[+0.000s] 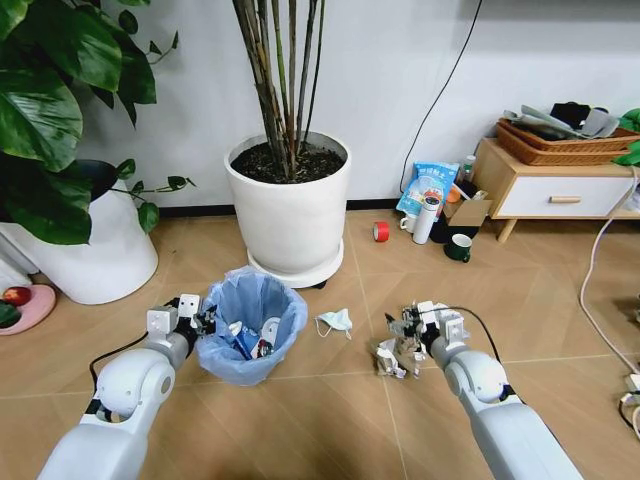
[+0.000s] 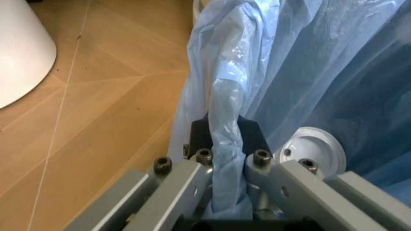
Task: Pick up the trash bin and place the garbage on the floor into it.
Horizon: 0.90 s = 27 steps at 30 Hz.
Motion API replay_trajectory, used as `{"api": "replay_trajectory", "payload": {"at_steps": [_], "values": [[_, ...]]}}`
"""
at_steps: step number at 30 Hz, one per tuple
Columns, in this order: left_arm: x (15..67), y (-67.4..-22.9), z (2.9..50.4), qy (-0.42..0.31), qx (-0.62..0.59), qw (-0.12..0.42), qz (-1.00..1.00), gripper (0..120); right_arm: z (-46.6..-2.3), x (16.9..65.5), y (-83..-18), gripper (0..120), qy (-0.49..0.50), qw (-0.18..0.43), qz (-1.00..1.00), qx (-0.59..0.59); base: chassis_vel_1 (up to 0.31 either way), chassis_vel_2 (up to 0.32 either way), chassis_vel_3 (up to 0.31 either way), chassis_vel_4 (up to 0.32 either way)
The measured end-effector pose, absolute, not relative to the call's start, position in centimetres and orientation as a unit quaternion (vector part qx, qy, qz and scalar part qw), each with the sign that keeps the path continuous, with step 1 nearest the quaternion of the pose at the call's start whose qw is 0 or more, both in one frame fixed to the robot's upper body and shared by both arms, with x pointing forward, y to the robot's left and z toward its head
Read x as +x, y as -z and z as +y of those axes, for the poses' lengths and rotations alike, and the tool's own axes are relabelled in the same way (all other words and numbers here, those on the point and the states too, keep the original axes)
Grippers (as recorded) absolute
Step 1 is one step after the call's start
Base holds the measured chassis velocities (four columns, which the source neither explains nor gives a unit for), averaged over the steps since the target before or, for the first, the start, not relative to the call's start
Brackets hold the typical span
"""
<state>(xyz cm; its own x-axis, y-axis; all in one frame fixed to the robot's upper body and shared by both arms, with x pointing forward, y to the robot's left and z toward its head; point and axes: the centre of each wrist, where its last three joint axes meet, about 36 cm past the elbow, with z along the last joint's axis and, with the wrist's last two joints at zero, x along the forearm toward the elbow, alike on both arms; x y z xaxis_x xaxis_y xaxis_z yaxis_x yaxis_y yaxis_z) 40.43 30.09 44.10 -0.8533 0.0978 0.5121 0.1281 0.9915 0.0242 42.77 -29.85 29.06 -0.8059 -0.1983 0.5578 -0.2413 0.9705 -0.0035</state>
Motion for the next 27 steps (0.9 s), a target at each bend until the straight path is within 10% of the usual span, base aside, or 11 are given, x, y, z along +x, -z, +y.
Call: {"api": "replay_trajectory", "payload": {"at_steps": [27], "values": [[40.5,-43.8,28.6,0.039,-0.082,0.267,-0.959,0,-28.4,44.0,-18.1,96,-0.032,0.353,-0.930,0.101,0.000,0.000,0.000,0.000]]}}
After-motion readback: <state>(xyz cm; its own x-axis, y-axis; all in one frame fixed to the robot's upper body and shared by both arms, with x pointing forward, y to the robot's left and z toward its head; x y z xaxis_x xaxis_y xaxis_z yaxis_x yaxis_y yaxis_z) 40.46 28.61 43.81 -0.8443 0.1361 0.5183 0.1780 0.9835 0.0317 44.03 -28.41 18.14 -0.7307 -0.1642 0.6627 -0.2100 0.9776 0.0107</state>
